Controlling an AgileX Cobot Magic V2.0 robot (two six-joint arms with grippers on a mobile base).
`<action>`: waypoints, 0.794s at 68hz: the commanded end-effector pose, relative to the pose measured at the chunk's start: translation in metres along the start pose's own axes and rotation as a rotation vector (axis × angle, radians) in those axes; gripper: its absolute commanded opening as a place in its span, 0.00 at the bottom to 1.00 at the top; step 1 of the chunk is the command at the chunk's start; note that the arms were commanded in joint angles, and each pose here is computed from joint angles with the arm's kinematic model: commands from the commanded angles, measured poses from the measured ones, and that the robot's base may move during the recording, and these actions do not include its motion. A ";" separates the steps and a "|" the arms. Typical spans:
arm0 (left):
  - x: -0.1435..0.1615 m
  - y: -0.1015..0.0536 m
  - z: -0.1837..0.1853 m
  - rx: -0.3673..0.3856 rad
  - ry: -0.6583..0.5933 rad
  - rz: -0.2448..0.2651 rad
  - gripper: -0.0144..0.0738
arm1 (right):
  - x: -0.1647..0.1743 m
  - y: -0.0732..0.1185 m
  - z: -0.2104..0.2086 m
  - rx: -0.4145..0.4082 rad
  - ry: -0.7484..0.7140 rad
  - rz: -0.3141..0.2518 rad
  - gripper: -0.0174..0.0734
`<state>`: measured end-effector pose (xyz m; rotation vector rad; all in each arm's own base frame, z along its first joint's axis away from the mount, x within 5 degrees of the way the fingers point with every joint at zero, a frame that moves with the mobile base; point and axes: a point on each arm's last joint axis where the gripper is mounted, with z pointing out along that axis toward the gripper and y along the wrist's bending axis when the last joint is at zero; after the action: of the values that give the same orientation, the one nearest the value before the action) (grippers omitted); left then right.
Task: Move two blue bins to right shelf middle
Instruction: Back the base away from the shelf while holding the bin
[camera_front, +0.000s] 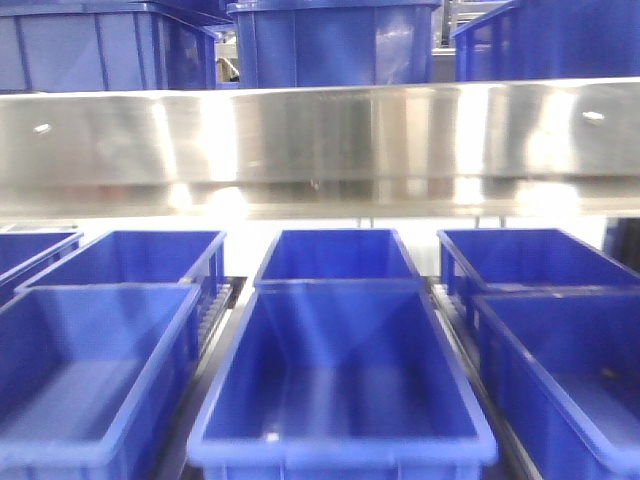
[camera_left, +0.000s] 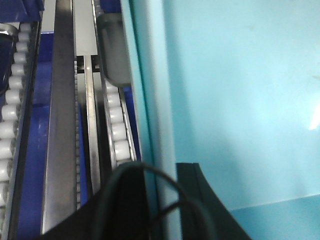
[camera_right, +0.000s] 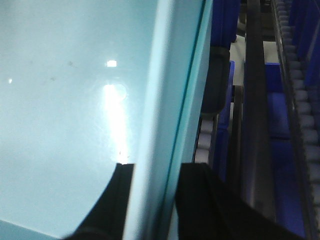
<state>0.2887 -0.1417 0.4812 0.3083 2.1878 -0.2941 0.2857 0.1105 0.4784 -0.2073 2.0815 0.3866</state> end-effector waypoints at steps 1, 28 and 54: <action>-0.007 -0.010 -0.016 0.078 -0.078 -0.010 0.04 | -0.018 0.005 -0.014 -0.036 -0.169 0.006 0.02; -0.007 -0.010 -0.016 0.078 -0.078 -0.010 0.04 | -0.018 0.005 -0.014 -0.036 -0.169 0.006 0.02; -0.007 -0.010 -0.016 0.078 -0.078 -0.010 0.04 | -0.018 0.005 -0.014 -0.036 -0.169 0.006 0.02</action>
<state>0.2870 -0.1403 0.4834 0.3072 2.1815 -0.2884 0.2859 0.1109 0.4790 -0.2052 2.0744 0.3940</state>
